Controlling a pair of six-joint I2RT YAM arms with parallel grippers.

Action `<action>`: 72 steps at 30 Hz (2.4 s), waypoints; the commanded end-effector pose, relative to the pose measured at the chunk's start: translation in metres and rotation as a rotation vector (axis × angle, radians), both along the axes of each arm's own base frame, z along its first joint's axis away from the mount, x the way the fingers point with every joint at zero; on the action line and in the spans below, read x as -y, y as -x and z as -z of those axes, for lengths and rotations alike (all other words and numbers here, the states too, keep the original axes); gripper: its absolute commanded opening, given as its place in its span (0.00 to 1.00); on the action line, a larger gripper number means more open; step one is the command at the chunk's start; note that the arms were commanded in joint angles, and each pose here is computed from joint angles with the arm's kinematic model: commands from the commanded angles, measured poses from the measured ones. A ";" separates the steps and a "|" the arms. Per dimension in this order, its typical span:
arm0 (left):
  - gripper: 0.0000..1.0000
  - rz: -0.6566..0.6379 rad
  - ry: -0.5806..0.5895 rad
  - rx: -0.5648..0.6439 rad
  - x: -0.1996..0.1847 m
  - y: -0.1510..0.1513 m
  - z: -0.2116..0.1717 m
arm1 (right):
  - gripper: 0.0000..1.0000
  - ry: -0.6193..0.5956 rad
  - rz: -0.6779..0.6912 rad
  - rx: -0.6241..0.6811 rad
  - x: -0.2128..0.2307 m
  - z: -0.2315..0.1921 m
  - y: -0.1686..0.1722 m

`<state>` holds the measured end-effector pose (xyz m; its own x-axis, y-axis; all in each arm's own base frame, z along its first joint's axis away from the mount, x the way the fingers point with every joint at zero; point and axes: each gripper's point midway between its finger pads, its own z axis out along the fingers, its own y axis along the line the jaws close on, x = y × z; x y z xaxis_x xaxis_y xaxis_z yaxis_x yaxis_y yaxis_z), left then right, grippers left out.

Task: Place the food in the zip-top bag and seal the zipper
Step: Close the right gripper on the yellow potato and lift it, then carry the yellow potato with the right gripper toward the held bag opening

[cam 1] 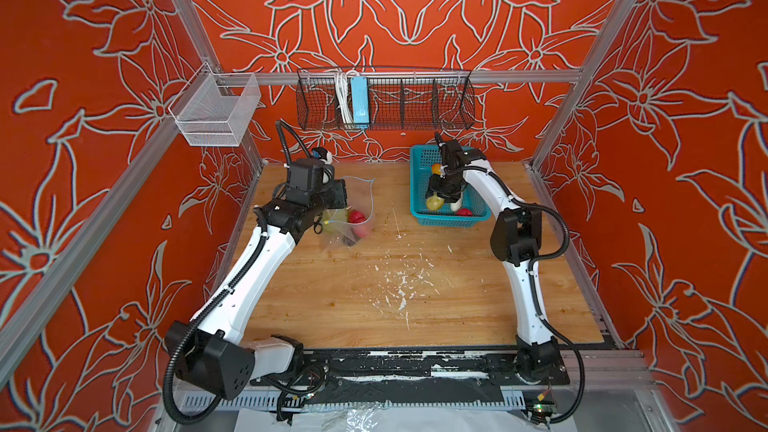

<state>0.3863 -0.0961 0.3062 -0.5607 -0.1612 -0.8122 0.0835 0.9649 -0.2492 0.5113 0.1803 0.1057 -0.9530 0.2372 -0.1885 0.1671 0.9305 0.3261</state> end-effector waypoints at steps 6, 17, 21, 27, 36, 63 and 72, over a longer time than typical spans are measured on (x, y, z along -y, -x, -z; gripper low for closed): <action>0.00 0.005 0.010 0.025 -0.001 0.002 -0.005 | 0.44 -0.037 0.036 0.088 0.004 -0.042 -0.004; 0.00 0.003 0.012 0.020 0.000 0.002 -0.003 | 0.44 -0.088 0.043 0.143 -0.001 -0.070 -0.009; 0.00 0.002 0.013 0.023 -0.001 0.002 -0.004 | 0.43 -0.121 0.044 0.166 -0.005 -0.082 -0.009; 0.00 0.003 0.015 0.023 0.000 0.002 -0.004 | 0.43 -0.172 0.039 0.208 -0.011 -0.106 -0.006; 0.00 0.005 0.019 0.025 0.000 0.002 -0.005 | 0.43 -0.221 0.028 0.240 -0.019 -0.127 0.003; 0.00 0.007 0.017 0.029 0.000 0.003 -0.006 | 0.43 -0.288 -0.127 0.392 -0.086 -0.202 0.056; 0.00 0.005 0.017 0.030 0.000 0.003 -0.006 | 0.43 -0.315 -0.178 0.432 -0.112 -0.218 0.071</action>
<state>0.3852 -0.0974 0.3039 -0.5610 -0.1615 -0.8119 0.0907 0.9629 -0.2542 0.4458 0.2907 0.3004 -0.8639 0.1668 -0.4753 -0.1711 0.7903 0.5883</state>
